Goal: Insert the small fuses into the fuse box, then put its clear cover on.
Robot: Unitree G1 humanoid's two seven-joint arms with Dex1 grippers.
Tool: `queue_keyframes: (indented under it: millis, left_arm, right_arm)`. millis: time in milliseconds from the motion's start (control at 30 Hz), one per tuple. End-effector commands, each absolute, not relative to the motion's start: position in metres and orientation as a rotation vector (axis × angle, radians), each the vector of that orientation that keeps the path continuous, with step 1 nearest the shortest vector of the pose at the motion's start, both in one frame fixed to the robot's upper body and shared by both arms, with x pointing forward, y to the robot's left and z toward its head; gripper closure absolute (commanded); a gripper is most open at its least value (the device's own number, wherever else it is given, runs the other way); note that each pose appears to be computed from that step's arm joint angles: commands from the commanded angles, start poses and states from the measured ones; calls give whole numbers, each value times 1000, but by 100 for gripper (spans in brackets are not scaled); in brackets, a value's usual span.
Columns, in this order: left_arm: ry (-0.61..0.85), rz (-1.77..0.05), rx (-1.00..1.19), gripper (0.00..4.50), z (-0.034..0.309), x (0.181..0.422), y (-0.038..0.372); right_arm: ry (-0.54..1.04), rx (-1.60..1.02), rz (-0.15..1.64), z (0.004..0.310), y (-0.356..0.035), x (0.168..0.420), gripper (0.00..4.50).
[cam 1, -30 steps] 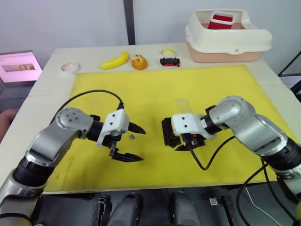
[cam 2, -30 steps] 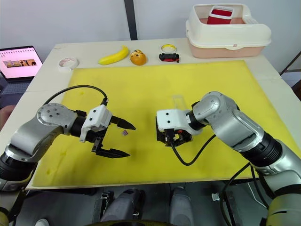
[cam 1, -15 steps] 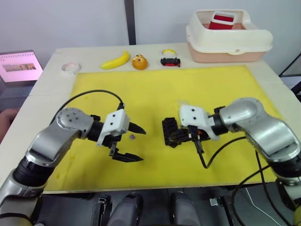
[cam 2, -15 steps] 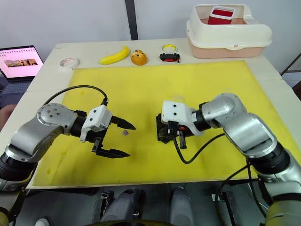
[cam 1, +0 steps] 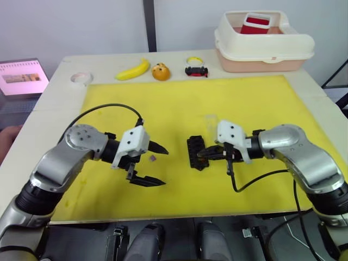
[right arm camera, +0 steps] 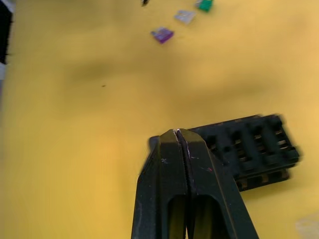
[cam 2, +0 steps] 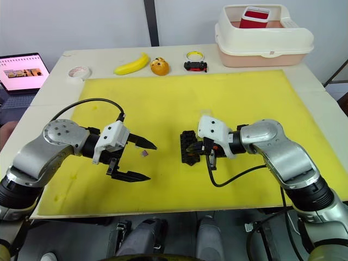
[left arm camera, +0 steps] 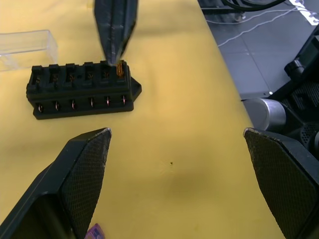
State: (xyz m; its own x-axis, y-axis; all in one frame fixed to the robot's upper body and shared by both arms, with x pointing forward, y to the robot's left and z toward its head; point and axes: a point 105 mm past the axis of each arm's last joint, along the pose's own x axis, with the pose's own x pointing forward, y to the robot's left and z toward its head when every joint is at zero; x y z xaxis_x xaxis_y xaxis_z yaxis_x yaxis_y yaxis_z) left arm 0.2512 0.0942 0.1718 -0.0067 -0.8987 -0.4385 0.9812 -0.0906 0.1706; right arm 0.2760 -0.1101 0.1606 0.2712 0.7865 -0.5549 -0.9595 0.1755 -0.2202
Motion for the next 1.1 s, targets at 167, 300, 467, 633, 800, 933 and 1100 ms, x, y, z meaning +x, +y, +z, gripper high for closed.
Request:
queue_keyframes:
  millis: [167,300,467,633,800,933,1100]
  left_arm:
    - [150,-1549,498,0,178,258,92]
    - [143,-1532,460,0,178,260,88]
    - [141,-1521,441,0,174,262,84]
    - [141,-1513,440,0,170,263,79]
    - [144,-1508,444,0,170,263,81]
    - [146,-1497,448,0,173,265,85]
    - [155,-1461,432,0,178,269,95]
  right_arm:
    - [323,-590,1264,166,-113,276,448]
    - [340,-590,1255,161,-115,277,448]
    - [366,-597,1253,153,-118,277,448]
    - [392,-649,1248,142,-122,278,448]
    - [344,-632,1247,158,-117,281,448]
    - [296,-612,1264,181,-111,279,448]
    - [248,-579,1307,205,-99,270,448]
